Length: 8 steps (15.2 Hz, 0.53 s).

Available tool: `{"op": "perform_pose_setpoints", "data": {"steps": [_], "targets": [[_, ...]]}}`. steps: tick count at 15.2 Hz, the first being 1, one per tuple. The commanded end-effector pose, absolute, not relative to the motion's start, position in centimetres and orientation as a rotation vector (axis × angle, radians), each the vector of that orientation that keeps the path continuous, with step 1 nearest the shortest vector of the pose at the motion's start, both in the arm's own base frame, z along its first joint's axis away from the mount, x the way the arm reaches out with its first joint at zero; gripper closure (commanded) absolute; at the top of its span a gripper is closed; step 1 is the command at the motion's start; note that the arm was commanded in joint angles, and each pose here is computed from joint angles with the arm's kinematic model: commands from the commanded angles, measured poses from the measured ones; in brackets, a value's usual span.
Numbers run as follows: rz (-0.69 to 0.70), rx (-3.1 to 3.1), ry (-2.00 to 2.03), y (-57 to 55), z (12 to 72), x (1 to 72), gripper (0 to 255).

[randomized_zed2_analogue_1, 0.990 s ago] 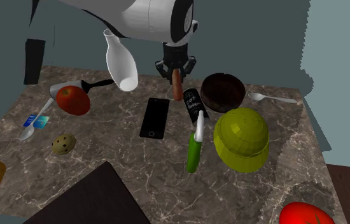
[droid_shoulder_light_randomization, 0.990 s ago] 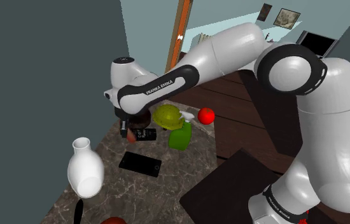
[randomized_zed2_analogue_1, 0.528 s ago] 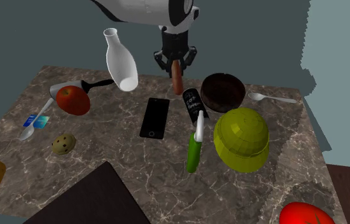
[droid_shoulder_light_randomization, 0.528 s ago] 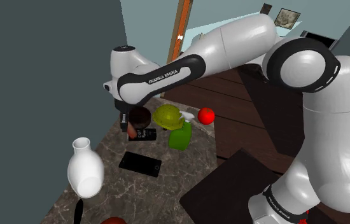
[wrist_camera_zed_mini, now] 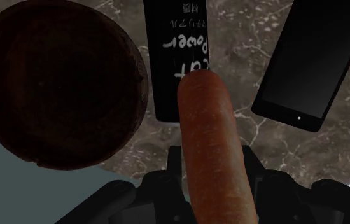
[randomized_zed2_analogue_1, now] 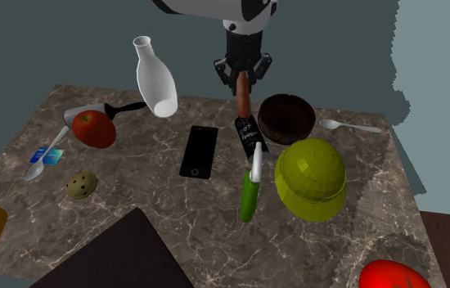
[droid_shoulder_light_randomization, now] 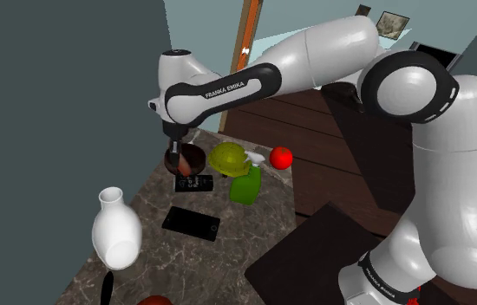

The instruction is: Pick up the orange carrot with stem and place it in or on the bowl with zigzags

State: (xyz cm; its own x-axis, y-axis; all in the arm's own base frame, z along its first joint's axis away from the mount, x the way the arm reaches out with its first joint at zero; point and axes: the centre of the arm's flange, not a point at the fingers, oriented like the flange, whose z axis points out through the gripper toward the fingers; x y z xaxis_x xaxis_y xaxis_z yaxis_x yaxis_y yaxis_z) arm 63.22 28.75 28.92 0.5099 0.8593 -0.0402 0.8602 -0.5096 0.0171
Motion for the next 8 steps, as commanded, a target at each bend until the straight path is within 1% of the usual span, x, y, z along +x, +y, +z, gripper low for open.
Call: {"op": "perform_pose_setpoints", "data": {"steps": [1, 8], "targets": [[-0.041, 2.699, 1.538, 27.0, 29.1, 65.1, 255], [-0.041, 2.699, 1.538, 20.3, 29.1, 71.4, 255]]}}
